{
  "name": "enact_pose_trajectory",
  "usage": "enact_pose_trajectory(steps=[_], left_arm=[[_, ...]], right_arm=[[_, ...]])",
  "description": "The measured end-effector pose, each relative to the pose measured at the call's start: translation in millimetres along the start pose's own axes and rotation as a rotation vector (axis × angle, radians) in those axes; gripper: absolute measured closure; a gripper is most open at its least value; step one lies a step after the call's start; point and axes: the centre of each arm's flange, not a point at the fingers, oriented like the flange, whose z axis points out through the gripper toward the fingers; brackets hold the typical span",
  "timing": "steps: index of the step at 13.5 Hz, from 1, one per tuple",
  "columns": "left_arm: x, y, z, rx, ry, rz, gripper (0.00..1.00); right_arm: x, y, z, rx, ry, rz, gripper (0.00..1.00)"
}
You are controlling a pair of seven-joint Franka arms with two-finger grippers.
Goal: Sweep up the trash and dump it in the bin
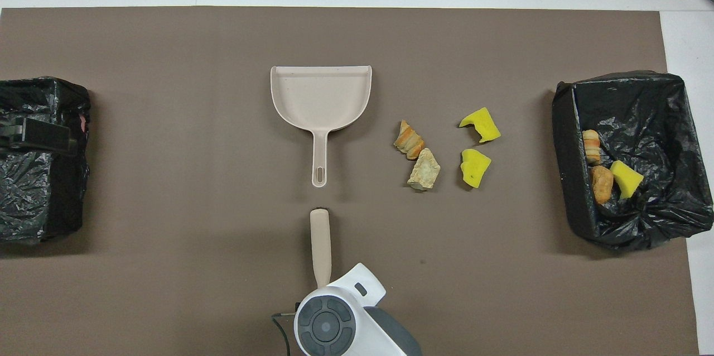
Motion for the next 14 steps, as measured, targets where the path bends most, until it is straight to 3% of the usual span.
enact_pose_trajectory(steps=[1,2,6,10,13,14], left_arm=[[0,0,0,0.000,0.000,0.000,0.00],[0,0,0,0.000,0.000,0.000,0.00],[0,0,0,0.000,0.000,0.000,0.00],[0,0,0,0.000,0.000,0.000,0.00],[0,0,0,0.000,0.000,0.000,0.00],[0,0,0,0.000,0.000,0.000,0.00]], right_arm=[[0,0,-1,0.001,0.001,0.000,0.04],[0,0,-1,0.003,0.002,0.000,0.14],[-14,-10,-1,0.021,-0.010,-0.012,0.19],[-18,-13,-3,0.044,-0.018,-0.005,0.36],[-18,-14,-4,0.048,-0.016,-0.005,0.74],[-19,-15,-5,0.049,-0.015,-0.007,0.74]])
